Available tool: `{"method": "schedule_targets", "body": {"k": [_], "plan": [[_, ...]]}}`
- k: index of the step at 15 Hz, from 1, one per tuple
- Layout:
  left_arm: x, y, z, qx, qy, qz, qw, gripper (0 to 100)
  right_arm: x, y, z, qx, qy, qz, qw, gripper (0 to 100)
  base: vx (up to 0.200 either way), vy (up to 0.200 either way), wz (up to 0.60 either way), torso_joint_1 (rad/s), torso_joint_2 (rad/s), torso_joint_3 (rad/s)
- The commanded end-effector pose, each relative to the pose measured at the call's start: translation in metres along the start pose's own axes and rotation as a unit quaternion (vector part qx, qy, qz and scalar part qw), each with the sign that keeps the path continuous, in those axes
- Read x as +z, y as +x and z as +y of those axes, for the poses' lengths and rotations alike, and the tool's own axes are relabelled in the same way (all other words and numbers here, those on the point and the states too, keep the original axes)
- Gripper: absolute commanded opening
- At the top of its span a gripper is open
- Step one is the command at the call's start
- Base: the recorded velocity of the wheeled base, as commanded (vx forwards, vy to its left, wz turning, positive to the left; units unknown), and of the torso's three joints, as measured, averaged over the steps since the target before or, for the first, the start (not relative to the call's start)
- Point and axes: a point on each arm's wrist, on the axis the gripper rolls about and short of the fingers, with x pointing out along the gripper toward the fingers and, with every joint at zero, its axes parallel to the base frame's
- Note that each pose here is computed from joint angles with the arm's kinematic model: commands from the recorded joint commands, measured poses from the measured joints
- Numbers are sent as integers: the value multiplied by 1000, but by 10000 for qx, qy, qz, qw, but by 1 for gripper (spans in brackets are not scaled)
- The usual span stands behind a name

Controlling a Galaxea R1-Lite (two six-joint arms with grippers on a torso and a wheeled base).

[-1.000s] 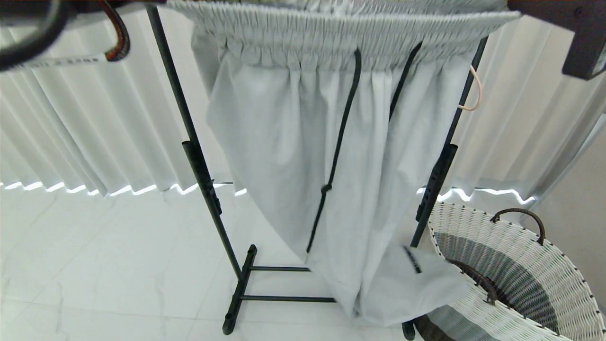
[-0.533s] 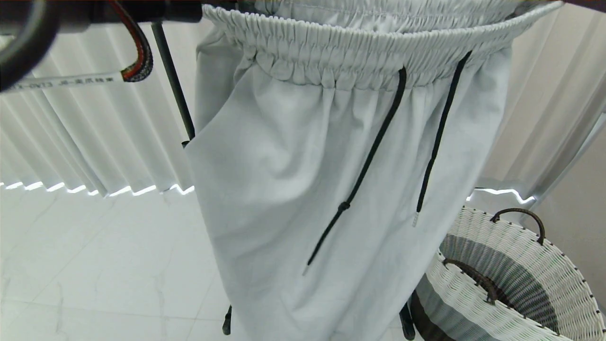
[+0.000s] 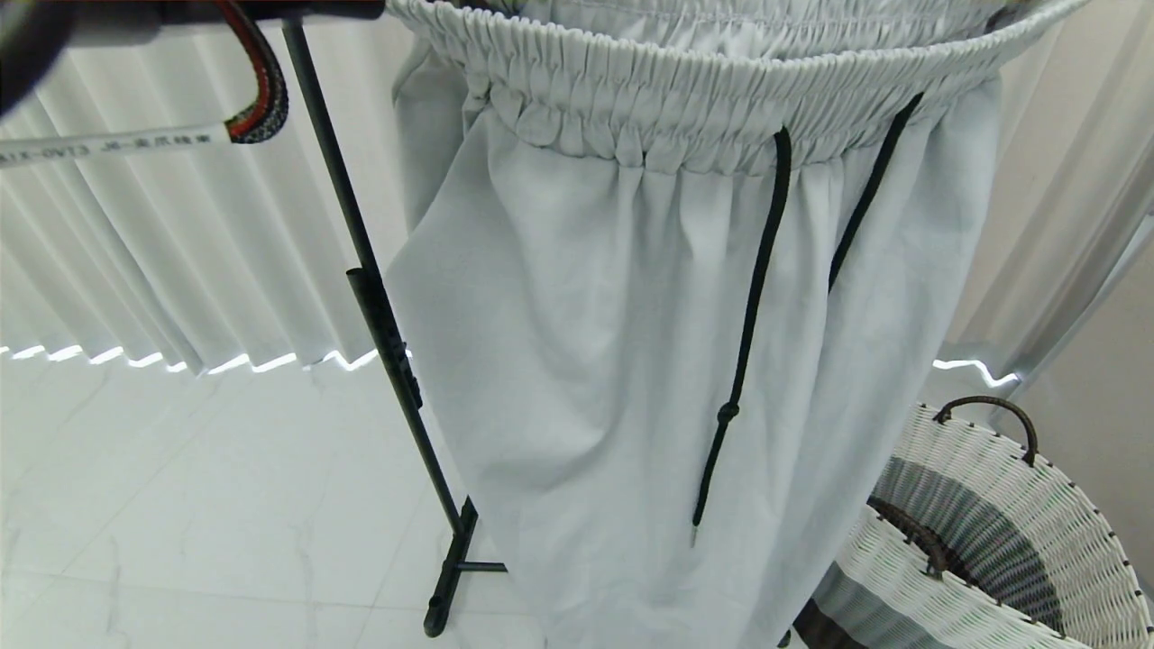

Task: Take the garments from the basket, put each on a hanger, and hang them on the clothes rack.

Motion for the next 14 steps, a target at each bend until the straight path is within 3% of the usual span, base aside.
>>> {"method": "schedule_targets", "body": {"k": [1,11,14], "plan": [[-1,1,0,9,12,20,10000,0,0,-4,-2,-7,3,-7,10000,0,0,0,0,0,0,0],[-4,3,-2,14,33,53,10000,0,-4,-17,-9,82,-98,151,9998,0,0,0,0,0,0,0],[-3,13,-8,23,-28,-62,10000,0,-6,-45,-14,584,-222,264,9977,0,0,0,0,0,0,0]]}}
